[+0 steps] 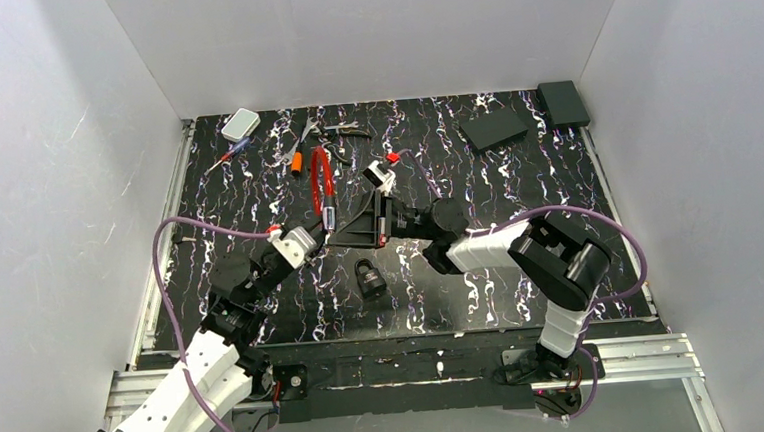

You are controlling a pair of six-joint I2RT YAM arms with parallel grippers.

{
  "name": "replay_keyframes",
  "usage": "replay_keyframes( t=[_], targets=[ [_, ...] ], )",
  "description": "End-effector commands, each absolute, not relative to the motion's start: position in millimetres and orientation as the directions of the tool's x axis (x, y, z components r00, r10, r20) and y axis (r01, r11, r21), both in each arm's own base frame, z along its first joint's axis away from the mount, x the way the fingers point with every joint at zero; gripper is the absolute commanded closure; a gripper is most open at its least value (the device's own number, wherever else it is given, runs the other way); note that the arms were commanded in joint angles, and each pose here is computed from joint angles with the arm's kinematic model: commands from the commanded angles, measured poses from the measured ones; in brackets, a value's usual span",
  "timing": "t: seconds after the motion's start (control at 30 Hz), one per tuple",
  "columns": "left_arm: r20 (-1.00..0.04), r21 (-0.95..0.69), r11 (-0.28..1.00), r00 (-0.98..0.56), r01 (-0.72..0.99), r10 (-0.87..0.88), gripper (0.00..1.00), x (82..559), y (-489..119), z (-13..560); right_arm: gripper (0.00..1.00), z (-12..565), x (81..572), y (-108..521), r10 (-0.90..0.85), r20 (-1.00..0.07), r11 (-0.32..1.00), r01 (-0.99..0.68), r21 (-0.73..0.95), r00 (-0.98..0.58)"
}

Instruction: Unlock with the key

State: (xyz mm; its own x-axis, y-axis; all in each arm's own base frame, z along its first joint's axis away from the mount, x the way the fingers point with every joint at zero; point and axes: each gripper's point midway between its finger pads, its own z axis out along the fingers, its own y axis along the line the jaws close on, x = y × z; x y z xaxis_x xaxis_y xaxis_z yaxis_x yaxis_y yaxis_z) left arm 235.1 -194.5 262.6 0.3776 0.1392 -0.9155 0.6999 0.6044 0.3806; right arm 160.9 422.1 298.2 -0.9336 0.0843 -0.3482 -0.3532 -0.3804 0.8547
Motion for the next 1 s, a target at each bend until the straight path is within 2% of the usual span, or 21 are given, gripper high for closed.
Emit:
replay_keyframes(
  t=[0.0,0.5,0.77,0.97],
  targets=[
    [-0.853,0.427,0.434,0.513,0.793,-0.099,1.00,178,-222,312,0.99,384,186,388,0.411,-0.429,-0.534,-0.594,0.602,-0.804],
    [-0.830,0.353,0.404,0.481,0.844,-0.281,1.00,166,-228,337,0.99,409,174,390,0.482,-0.458,-0.541,-0.665,0.515,-0.747],
    [-0.830,0.350,0.409,0.481,0.843,-0.282,1.00,168,-229,334,0.99,398,173,394,0.459,-0.454,-0.537,-0.645,0.544,-0.764],
    [-0.829,0.371,0.447,0.507,0.814,-0.235,1.00,173,-224,329,0.78,378,171,394,0.409,-0.440,-0.527,-0.601,0.601,-0.799]
  ],
)
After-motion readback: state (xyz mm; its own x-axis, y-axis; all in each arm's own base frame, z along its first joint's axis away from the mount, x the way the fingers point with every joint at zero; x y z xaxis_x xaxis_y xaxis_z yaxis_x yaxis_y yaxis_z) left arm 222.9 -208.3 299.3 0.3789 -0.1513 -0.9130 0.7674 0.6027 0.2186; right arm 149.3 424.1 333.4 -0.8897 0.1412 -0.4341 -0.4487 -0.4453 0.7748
